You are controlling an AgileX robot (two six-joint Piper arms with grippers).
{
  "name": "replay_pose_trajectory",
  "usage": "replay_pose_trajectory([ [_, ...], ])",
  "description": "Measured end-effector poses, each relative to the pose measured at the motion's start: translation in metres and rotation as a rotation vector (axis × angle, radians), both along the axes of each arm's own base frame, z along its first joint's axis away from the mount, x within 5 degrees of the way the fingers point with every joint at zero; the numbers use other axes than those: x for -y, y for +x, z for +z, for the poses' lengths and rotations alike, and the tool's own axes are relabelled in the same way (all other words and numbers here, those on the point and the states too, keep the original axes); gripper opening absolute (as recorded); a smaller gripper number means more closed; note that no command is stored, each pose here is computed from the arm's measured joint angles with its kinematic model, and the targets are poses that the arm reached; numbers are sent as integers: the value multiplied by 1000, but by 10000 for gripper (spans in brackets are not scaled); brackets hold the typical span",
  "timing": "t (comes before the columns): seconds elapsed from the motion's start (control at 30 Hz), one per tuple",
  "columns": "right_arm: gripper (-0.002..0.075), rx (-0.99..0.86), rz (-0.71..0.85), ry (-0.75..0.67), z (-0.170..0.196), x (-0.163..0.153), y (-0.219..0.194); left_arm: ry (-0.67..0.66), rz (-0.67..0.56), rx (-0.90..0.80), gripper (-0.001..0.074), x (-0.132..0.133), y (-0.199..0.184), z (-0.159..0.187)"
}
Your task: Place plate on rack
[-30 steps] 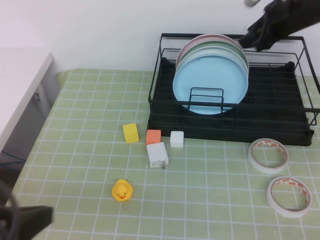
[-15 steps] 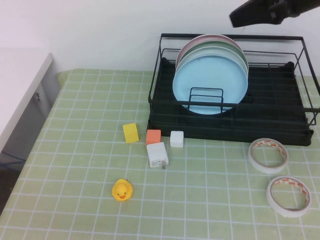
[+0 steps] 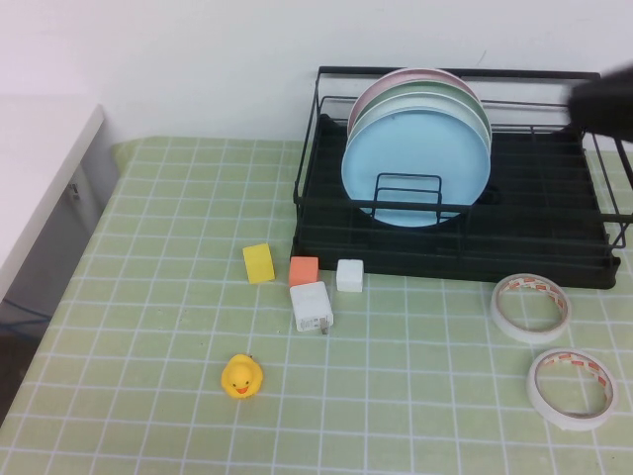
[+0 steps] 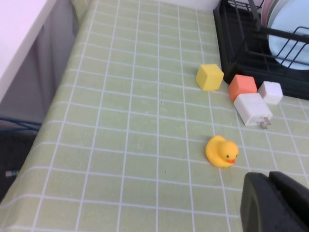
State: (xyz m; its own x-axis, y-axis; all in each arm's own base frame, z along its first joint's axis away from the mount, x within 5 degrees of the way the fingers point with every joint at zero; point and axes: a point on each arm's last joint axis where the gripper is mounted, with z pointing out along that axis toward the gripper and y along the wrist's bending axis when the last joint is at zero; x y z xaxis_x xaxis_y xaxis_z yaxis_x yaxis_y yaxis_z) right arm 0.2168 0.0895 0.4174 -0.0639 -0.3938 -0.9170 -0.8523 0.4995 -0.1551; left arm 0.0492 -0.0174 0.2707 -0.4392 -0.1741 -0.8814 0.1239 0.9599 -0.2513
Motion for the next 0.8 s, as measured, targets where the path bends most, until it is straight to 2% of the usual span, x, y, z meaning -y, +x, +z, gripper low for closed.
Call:
replay_pose_trajectory([
  [0.37,11,351,-210,70,-19,28,-133,1,-11,-45,-1,1,-2,-4],
  [0.63,11,499,-204,105,-49,35,-197,4,-19,-76,-1,1,-3,-7],
  [0.8,11,521,-156,98,-68,34,-217,4,-20,-78,-1,1,-3,-7],
])
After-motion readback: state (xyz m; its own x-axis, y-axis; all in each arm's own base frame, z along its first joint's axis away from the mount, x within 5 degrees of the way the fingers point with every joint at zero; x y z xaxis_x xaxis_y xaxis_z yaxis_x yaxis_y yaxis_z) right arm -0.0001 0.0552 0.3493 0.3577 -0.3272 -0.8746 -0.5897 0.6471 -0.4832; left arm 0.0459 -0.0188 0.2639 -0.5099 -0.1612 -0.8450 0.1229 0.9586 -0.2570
